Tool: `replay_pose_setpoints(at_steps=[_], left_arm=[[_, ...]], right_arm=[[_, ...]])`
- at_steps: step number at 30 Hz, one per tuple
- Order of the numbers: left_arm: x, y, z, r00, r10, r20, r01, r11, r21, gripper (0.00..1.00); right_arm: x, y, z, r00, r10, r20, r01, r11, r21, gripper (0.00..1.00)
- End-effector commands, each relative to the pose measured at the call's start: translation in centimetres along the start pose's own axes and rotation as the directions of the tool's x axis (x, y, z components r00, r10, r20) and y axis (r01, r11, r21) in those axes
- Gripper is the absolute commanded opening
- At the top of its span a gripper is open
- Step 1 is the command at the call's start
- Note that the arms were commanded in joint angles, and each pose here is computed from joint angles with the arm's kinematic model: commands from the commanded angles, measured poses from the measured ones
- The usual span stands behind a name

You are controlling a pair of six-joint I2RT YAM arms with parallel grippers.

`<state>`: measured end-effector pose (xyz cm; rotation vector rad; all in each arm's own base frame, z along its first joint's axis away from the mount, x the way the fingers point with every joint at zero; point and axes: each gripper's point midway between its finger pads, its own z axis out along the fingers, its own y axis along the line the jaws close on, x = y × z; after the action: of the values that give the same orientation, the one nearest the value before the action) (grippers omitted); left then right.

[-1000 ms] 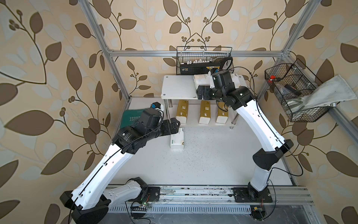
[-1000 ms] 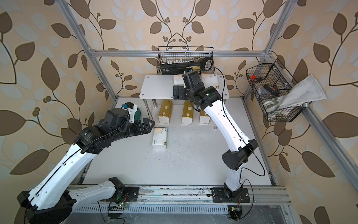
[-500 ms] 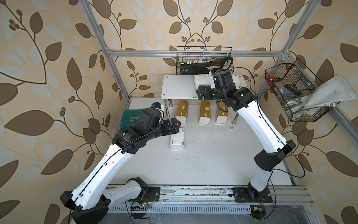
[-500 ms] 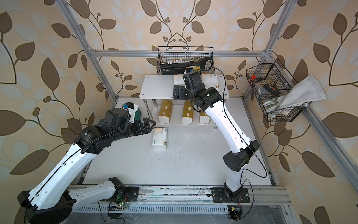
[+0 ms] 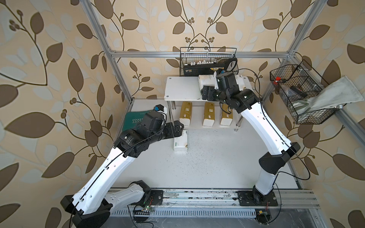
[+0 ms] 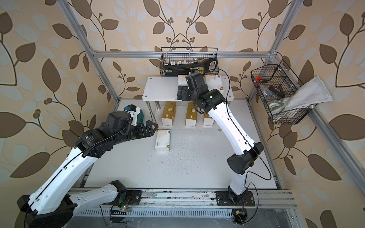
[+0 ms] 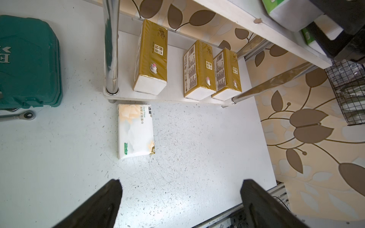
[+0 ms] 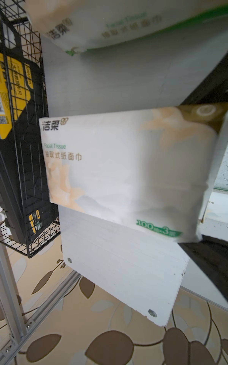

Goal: Place the tissue boxes on the shelf by color
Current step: Place a box of tissues on the shelf.

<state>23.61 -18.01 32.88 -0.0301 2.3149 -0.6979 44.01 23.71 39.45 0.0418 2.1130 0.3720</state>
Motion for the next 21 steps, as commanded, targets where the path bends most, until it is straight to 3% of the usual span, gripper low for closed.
replay_pose_setpoints(at_steps=[1, 6, 10, 21], left_arm=[[-0.5, -0.6, -0.7, 0.999, 0.014, 0.036, -0.015, 0.999, 0.033, 0.99], [-0.5, -0.5, -0.8, 0.999, 0.015, 0.036, -0.016, 0.999, 0.031, 0.99], [-0.5, -0.5, -0.8, 0.999, 0.014, 0.038, -0.015, 0.999, 0.031, 0.99], [-0.5, -0.6, -0.6, 0.999, 0.012, 0.033, -0.014, 0.999, 0.032, 0.99]], right_arm=[[0.2, -0.3, 0.7, 1.0, 0.026, 0.013, -0.027, 0.999, 0.034, 0.89], [0.2, -0.5, 0.7, 0.999, 0.036, 0.017, -0.037, 0.999, 0.039, 0.91], [0.2, -0.2, 0.3, 0.999, 0.034, 0.023, -0.035, 0.999, 0.03, 0.99], [-0.4, 1.3, -2.1, 0.999, 0.007, 0.049, -0.006, 1.0, -0.024, 0.99]])
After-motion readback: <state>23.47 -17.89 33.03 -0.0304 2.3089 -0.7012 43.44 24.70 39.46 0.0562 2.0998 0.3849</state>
